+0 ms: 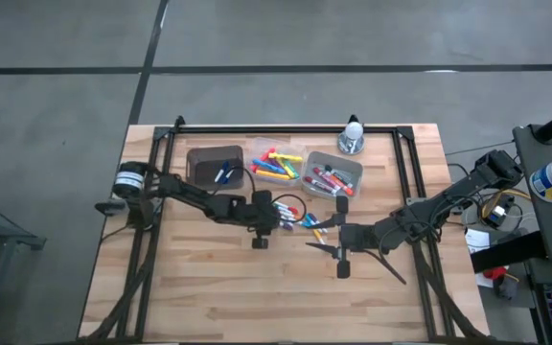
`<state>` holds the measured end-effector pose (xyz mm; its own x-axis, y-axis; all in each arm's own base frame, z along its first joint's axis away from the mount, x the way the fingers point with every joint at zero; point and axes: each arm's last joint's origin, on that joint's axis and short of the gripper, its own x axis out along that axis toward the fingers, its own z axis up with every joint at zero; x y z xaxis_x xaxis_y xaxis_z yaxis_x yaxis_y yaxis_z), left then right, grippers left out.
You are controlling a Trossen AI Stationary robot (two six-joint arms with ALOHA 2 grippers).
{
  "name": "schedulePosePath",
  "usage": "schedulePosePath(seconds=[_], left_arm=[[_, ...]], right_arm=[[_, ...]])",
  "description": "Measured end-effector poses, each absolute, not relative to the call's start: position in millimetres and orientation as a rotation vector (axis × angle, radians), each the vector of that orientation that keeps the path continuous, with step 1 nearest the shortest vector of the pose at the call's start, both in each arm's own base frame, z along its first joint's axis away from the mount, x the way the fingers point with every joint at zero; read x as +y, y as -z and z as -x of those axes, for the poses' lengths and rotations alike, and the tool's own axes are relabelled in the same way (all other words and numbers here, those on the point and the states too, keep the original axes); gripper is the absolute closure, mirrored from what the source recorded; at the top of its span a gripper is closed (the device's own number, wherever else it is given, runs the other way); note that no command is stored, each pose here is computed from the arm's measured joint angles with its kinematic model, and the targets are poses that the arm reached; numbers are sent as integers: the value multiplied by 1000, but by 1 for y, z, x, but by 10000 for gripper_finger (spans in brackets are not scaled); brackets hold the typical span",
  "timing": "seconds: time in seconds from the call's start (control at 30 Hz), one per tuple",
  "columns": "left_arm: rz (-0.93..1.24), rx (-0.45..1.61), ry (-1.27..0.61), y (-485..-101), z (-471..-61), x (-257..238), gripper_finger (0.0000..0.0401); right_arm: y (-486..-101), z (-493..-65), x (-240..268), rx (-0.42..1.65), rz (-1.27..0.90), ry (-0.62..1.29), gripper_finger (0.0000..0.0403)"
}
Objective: Pick & Place Markers
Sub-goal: Put the purple mini marker into the black bin
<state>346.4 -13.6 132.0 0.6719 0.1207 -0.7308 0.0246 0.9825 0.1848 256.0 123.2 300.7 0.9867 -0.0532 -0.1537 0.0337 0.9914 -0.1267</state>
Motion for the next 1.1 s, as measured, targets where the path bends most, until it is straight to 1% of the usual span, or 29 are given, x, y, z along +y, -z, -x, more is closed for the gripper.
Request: schedulePosePath(seconds=[0.13,0.23,0.33,0.43,0.57,0.63,0.87,1.1], left_arm=[[-182,835,-54,-132,-346,-13,282],[-143,846,-11,-131,-346,-13,282],[-103,867,-7,-130,-344,-13,292],[-79,880,-6,-129,-343,-14,320],[-77,887,-1,-129,-343,-14,374],[-79,890,0,-129,-342,-14,386],[-74,919,0,-136,-339,-15,379],[-58,959,-27,-168,-320,-14,382]], right_arm=[[-301,-256,123,157,124,44,236],[-301,-256,123,157,124,44,236],[-301,-256,123,157,124,44,236],[-301,-256,123,157,124,44,236],[-301,-256,123,157,125,43,236],[-301,-256,123,157,127,43,236],[-301,-256,123,157,128,43,236],[-301,-256,123,157,127,43,236]])
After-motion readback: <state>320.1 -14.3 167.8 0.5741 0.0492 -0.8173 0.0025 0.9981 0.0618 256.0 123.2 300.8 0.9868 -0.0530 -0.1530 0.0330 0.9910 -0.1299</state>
